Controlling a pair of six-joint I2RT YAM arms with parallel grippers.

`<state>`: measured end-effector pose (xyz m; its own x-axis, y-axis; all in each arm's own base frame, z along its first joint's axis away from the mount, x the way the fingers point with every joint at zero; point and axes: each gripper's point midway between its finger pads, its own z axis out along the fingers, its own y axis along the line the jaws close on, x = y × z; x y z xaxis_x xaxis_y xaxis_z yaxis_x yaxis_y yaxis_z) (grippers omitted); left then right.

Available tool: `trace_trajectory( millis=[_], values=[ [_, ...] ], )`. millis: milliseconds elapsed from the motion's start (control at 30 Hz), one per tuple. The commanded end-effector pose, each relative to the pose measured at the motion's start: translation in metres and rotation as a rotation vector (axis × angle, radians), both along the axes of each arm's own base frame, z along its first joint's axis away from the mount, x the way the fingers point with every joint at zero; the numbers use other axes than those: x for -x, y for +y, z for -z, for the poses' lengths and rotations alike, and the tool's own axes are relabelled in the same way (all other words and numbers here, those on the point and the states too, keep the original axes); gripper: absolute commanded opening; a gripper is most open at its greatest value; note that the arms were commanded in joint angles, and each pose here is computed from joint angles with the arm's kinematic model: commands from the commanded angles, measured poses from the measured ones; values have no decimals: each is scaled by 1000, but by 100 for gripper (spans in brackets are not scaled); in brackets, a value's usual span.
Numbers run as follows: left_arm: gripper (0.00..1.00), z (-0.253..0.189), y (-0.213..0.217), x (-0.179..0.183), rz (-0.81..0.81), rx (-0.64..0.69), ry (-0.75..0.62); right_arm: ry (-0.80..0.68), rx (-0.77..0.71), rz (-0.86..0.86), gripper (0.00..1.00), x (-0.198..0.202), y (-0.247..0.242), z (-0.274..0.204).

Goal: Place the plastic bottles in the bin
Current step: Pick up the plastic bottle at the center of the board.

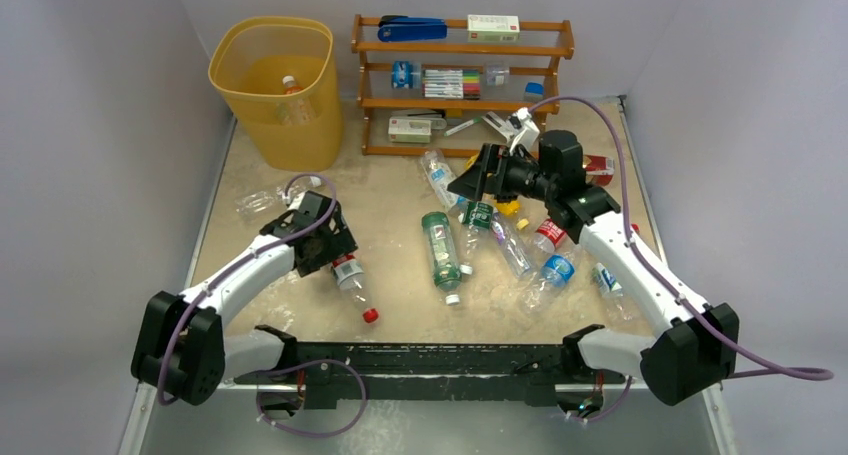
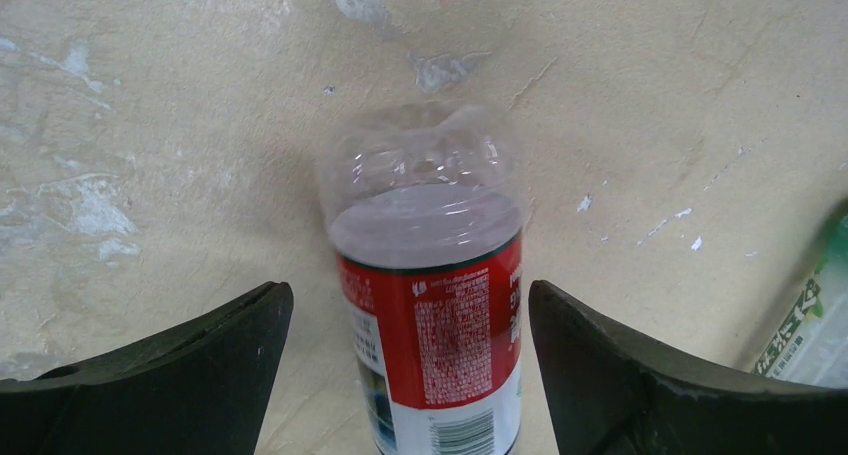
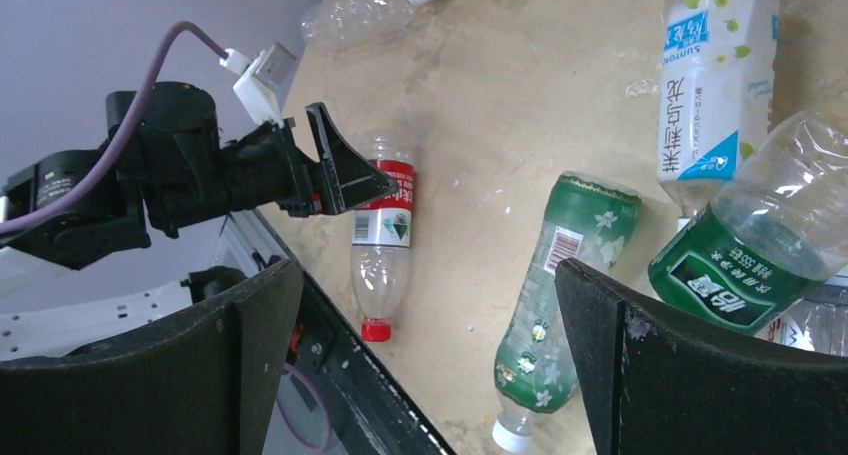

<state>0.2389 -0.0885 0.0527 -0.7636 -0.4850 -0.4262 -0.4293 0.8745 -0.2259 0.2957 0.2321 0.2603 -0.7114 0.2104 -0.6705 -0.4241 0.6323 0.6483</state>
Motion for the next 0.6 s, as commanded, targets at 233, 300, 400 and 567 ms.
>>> trace_trajectory(
  millis=[233, 300, 400, 567],
  values=[
    [54, -14, -10, -31, 33, -50, -57, -114, -34, -64, 100, -4, 10, 4],
    [44, -16, -14, -34, 47, -41, -59, -103, -34, -73, 100, 0, 10, 12],
    [40, -20, -19, -39, 57, -28, -71, -103, -48, -83, 100, 5, 10, 18],
    [39, -46, -25, -57, 74, -36, -111, -91, -47, -81, 100, 10, 8, 26]
  ],
)
